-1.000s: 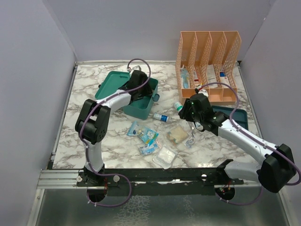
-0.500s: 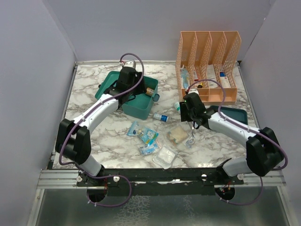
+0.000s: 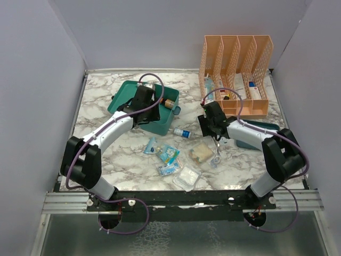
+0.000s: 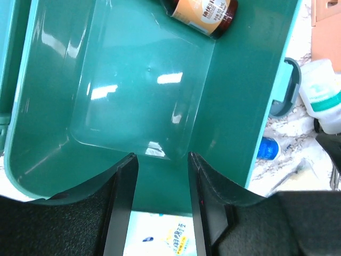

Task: Organize the medicine kit

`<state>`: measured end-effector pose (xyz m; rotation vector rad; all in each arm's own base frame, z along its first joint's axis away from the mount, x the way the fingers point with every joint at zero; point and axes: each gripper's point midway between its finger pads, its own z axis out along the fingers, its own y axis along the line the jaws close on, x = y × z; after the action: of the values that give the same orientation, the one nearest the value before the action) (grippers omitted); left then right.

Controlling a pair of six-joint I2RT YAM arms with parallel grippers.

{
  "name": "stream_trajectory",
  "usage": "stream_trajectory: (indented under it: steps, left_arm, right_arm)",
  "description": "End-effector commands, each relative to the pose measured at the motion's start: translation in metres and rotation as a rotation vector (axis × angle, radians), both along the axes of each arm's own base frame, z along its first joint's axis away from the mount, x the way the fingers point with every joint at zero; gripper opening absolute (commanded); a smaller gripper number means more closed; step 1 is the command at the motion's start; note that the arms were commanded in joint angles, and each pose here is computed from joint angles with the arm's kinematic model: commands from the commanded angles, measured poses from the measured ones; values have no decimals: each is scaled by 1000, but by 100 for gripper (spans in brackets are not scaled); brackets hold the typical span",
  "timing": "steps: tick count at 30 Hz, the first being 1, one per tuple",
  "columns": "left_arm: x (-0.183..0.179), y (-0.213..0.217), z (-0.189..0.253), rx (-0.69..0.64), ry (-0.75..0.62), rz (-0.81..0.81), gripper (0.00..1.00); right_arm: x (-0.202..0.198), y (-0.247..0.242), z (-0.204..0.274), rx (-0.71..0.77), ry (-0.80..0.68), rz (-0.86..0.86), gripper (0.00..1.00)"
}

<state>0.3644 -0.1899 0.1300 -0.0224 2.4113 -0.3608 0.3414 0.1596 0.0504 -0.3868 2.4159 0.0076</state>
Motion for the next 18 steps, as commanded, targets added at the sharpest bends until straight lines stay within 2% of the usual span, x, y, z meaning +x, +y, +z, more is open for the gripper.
stream_trajectory:
  steps: [1,13,18]
  left_arm:
    - [-22,3,4,-6,28,-64,46]
    - [-51,-18,3,-110,103,-204,46]
    - [-54,-18,4,-114,105,-211,46]
  right_arm:
    - [19,17,6,24,-37,91,49]
    - [22,12,-13,-14,34,72,39]
    - [17,17,-10,20,43,87,29]
